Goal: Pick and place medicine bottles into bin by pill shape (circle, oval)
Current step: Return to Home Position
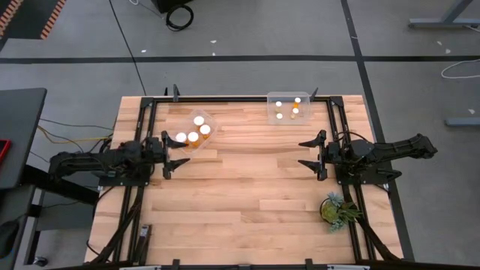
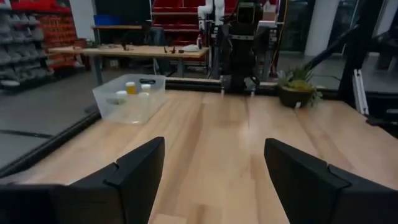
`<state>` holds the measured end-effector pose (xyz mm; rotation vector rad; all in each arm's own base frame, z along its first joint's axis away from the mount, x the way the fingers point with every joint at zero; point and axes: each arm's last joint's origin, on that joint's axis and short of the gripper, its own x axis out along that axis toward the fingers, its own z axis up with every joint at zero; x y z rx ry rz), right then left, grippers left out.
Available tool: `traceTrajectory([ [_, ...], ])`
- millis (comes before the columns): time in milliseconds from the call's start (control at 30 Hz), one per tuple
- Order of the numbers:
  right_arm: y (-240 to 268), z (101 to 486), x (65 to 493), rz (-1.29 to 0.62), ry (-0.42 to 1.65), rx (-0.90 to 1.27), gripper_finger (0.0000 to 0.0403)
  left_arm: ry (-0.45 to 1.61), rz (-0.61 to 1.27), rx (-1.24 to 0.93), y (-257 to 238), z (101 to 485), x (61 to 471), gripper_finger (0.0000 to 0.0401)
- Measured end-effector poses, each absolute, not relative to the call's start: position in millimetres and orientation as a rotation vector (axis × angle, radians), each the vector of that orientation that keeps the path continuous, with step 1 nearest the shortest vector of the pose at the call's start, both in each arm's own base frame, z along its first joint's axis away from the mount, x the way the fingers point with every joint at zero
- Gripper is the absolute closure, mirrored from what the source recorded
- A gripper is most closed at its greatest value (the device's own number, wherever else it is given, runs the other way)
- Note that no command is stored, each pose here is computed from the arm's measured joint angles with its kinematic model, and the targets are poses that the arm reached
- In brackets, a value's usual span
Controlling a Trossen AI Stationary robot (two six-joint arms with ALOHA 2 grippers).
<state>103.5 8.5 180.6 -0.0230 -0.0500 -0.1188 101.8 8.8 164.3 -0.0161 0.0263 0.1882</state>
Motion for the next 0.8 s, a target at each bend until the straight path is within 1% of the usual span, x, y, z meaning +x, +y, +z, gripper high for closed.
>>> traceTrajectory([
  [200,8.5,180.6,103.5,-0.119,-0.050,-0.023,0.0089,0.010,0.190,-0.182,8.8,164.3,101.9,0.0115],
  [267,8.5,180.6,103.5,-0.119,-0.050,-0.023,0.0089,0.008,0.192,-0.201,8.9,164.3,101.9,0.0115],
  [500,8.5,179.0,103.6,-0.119,-0.031,-0.049,0.0089,0.011,0.192,-0.185,8.9,164.2,101.9,0.0115],
  [667,8.5,172.2,103.9,-0.116,0.040,-0.101,0.0089,0.022,0.191,-0.074,8.9,164.1,101.9,0.0115],
  [800,8.5,171.6,104.0,-0.116,0.047,-0.103,0.0089,0.023,0.192,-0.063,8.9,164.1,101.9,0.0115],
])
